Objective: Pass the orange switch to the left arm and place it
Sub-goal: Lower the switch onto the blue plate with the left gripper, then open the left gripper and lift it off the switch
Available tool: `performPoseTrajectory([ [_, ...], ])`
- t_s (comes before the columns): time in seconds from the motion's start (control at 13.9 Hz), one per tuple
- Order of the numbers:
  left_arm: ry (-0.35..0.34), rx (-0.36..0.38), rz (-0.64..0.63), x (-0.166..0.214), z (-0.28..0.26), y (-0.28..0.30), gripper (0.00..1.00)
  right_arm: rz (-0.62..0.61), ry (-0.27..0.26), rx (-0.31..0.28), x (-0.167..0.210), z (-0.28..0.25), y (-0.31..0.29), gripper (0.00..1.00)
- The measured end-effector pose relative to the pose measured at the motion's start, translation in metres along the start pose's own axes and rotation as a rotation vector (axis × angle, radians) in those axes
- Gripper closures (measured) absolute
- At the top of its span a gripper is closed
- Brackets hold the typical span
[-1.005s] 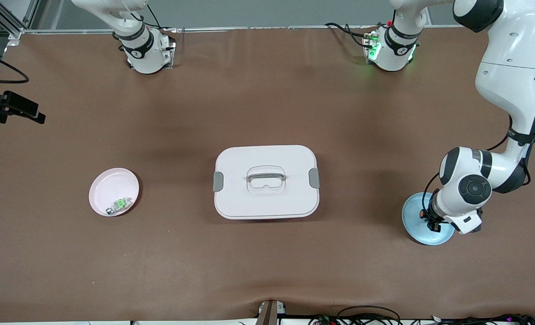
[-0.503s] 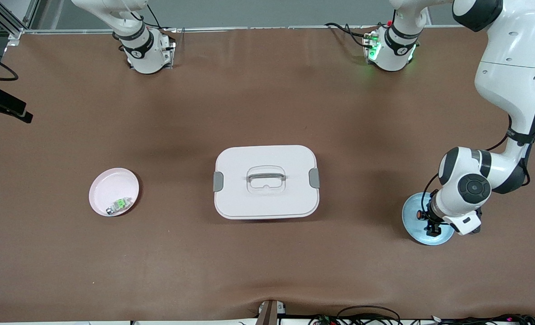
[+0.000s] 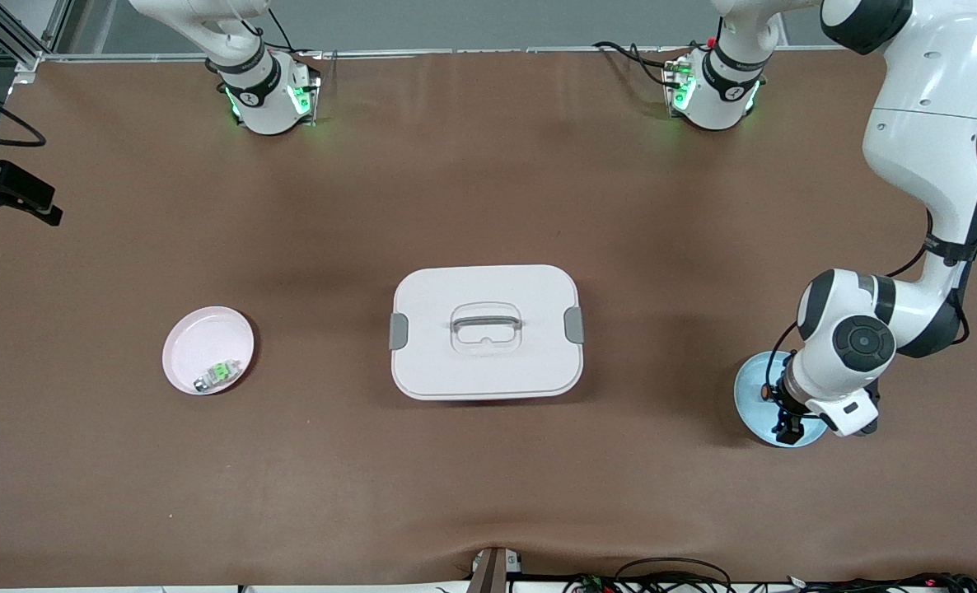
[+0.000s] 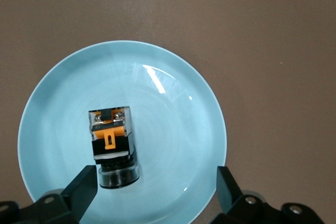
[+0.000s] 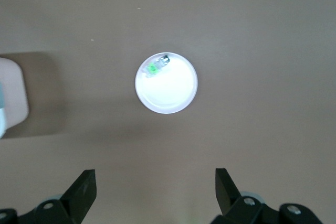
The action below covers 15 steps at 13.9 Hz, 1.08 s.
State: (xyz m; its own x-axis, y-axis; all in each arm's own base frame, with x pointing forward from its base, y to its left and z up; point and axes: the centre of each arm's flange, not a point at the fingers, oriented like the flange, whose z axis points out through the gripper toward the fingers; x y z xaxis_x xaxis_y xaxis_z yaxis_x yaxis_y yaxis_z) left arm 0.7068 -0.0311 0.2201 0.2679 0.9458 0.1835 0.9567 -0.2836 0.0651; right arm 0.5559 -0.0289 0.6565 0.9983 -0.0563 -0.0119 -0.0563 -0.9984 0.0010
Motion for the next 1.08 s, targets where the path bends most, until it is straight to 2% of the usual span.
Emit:
performPoseTrajectory([
  [0.14, 0.000, 0.001, 0.002, 0.000, 0.000, 0.000, 0.00, 0.022, -0.003, 0.031, 0.000, 0.003, 0.011, 0.00],
  [0.43, -0.018, 0.000, 0.069, -0.004, -0.002, 0.001, 0.00, 0.025, -0.011, 0.039, 0.002, 0.011, 0.012, 0.00],
  [0.65, -0.073, -0.003, 0.217, 0.011, -0.008, -0.004, 0.00, 0.022, -0.011, 0.040, 0.002, 0.011, 0.010, 0.00],
  [0.79, -0.086, -0.012, 0.317, 0.020, -0.018, -0.008, 0.00, 0.022, -0.012, 0.040, 0.001, 0.011, 0.010, 0.00],
  [1.08, -0.123, -0.035, 0.628, 0.018, -0.034, -0.018, 0.00, 0.023, -0.011, 0.041, 0.001, 0.011, 0.010, 0.00],
])
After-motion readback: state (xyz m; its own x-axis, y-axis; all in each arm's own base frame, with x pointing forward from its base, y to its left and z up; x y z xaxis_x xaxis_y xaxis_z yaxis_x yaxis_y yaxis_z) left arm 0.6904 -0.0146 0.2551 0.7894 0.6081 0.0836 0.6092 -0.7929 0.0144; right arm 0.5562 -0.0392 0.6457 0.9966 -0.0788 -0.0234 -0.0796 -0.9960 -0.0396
